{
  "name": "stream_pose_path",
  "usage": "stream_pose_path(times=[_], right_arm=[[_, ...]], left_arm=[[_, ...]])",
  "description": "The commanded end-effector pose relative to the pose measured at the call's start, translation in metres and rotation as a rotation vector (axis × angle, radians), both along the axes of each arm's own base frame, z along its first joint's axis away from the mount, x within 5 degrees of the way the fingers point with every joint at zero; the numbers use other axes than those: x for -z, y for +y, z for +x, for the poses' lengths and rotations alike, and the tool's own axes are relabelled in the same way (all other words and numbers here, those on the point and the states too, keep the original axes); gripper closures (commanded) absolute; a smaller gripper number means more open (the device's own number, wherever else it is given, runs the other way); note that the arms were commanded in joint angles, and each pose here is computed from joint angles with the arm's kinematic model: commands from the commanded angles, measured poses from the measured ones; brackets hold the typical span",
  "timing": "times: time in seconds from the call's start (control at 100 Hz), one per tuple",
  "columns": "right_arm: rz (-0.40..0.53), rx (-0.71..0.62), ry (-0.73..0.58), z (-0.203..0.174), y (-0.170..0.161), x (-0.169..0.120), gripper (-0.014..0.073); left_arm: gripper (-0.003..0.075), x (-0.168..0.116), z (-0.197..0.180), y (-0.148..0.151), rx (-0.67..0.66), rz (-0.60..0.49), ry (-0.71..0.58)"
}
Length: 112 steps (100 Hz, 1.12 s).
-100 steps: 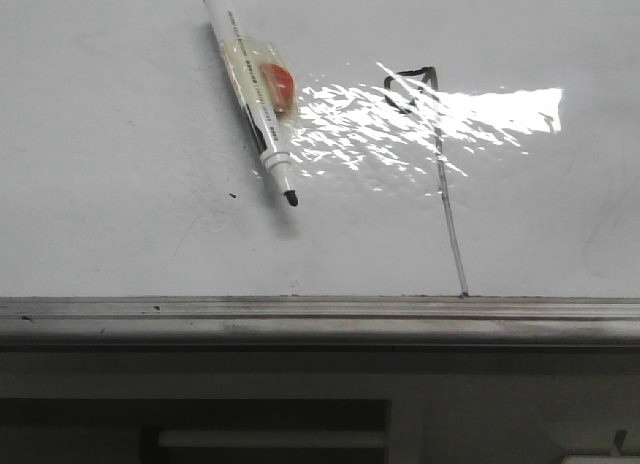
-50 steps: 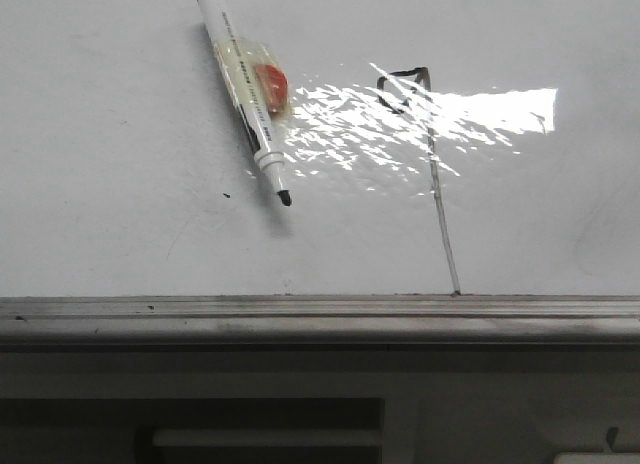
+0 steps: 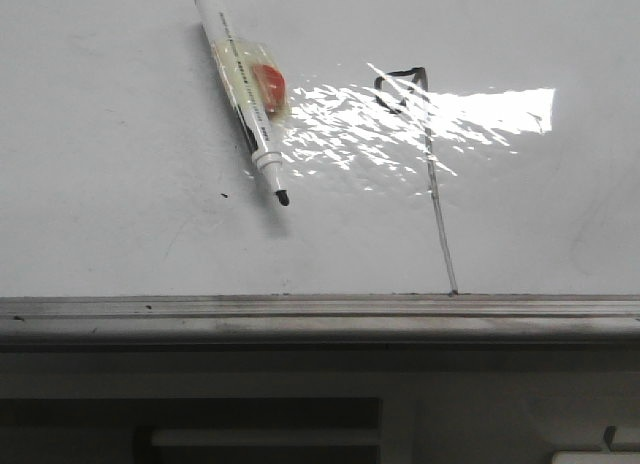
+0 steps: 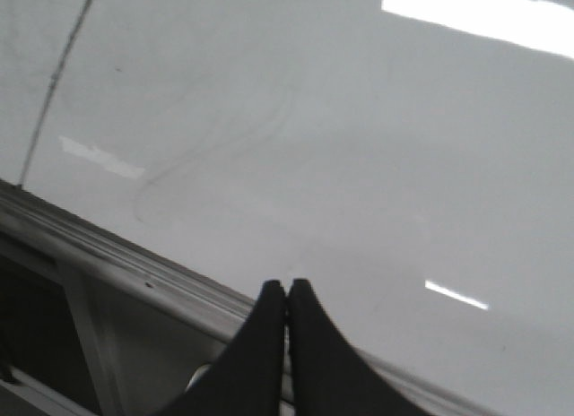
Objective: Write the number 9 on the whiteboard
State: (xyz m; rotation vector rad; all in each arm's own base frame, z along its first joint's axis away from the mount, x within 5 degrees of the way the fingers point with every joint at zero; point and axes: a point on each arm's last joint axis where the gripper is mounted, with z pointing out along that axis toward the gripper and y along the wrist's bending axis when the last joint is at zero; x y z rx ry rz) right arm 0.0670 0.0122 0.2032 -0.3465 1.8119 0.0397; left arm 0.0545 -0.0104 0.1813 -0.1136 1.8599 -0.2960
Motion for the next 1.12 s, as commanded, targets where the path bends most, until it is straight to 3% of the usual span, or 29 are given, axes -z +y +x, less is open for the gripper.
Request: stream_pose_path(times=[0.0,0.09,0.37,0.54,1.11], right_arm=[[0.104,0.026,-0.086,0.003,0.002,0.0,0.0636],[0.167,0.078,-0.071,0.003,0.0,0.018,0.0636],[0.132,0.198,0.038,-0.006,-0.011,0.031,0.0636],[0.143,0.208,-0.039,-0.013,-0.013,0.029,0.0636],[0.136,0.209,-0.032,-0.013,-0.014,0.029,0.0636]], left_arm=[[0.0741,0.004,0.002,0.0,-0.01,-0.019,-0.005],[0.0741,0.004,0.002,0.0,-0.01,-0.019,-0.005],[0.0741,0.004,0.002,0.0,-0.01,-0.019,-0.005],[0.0741,0.004,0.002,0.0,-0.01,-0.019,-0.005],[0.0741,0.004,0.002,0.0,-0.009,-0.02,-0.005]])
